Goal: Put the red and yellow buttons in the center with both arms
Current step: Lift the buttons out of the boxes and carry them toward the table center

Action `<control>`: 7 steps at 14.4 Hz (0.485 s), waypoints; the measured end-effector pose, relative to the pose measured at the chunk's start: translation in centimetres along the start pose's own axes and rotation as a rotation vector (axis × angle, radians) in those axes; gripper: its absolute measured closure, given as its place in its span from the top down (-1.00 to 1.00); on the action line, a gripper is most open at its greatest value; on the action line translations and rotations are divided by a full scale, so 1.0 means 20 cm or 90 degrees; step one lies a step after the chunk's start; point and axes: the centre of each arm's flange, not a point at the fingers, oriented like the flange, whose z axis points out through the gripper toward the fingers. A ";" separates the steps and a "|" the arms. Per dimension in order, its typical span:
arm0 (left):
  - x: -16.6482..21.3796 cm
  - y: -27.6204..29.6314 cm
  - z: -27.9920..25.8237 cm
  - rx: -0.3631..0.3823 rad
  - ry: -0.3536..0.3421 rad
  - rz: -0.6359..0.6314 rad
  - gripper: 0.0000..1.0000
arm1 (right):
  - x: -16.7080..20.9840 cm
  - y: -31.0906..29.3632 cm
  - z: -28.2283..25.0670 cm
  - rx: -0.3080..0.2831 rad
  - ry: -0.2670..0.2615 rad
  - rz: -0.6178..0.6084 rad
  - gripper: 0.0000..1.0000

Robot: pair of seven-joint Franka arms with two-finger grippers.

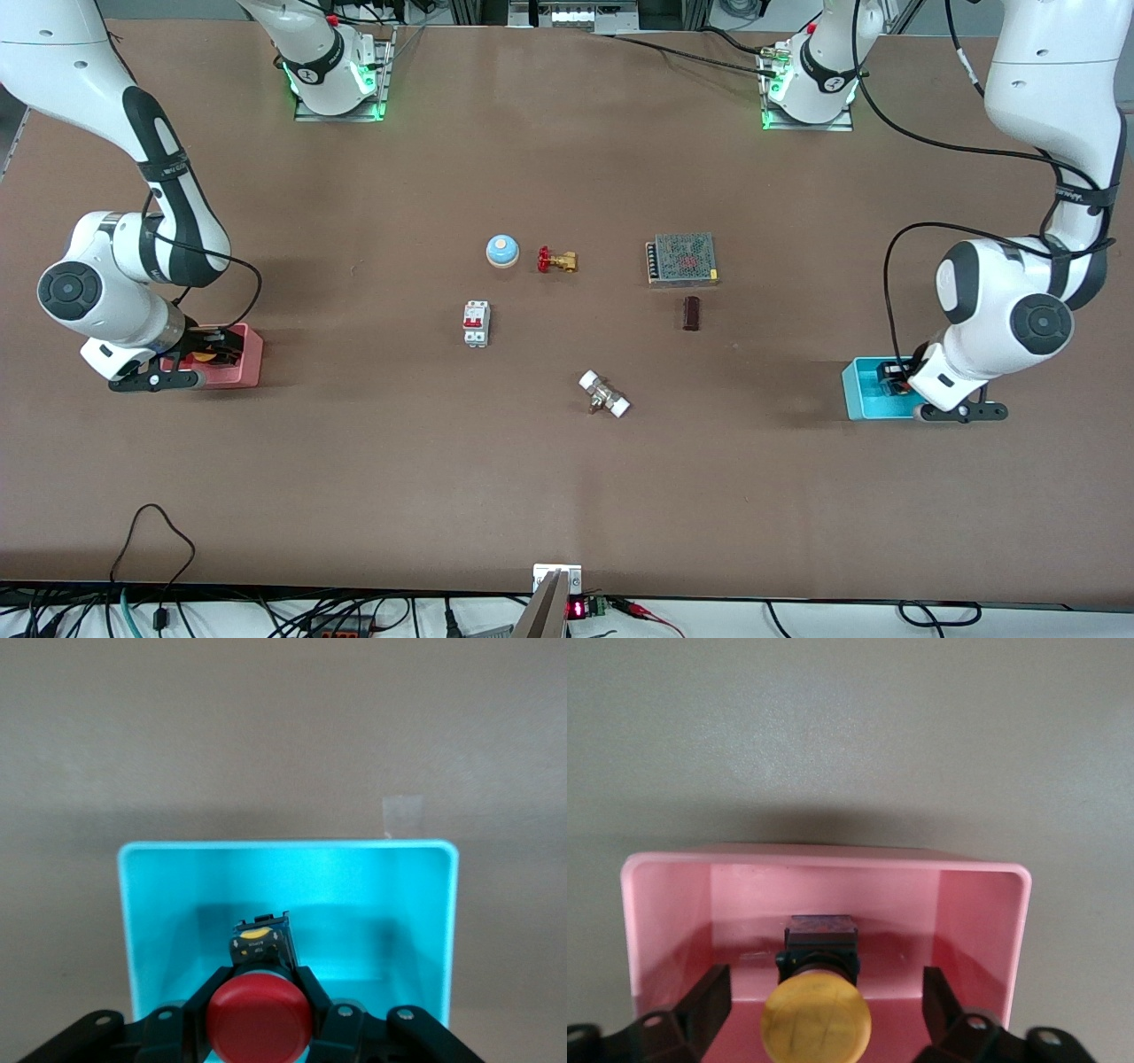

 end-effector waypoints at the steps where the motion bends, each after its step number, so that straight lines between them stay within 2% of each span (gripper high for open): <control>1: 0.02 0.01 -0.09 0.000 -0.018 0.003 -0.30 | 0.00 0.00 0.00 0.000 0.000 0.001 0.59; 2: 0.04 0.05 -0.20 -0.002 -0.036 0.009 -0.30 | 0.00 0.01 0.00 0.000 0.000 0.000 0.58; 3: 0.06 0.11 -0.33 -0.004 -0.051 0.020 -0.30 | 0.00 0.01 0.00 0.000 0.000 0.000 0.43; 6: 0.07 0.44 -0.66 -0.002 -0.067 0.080 -0.30 | -0.01 0.02 0.00 0.000 -0.001 -0.001 -0.20; 7: 0.05 0.59 -0.70 0.000 -0.064 0.107 -0.30 | -0.01 0.02 0.01 0.000 -0.001 -0.002 -0.20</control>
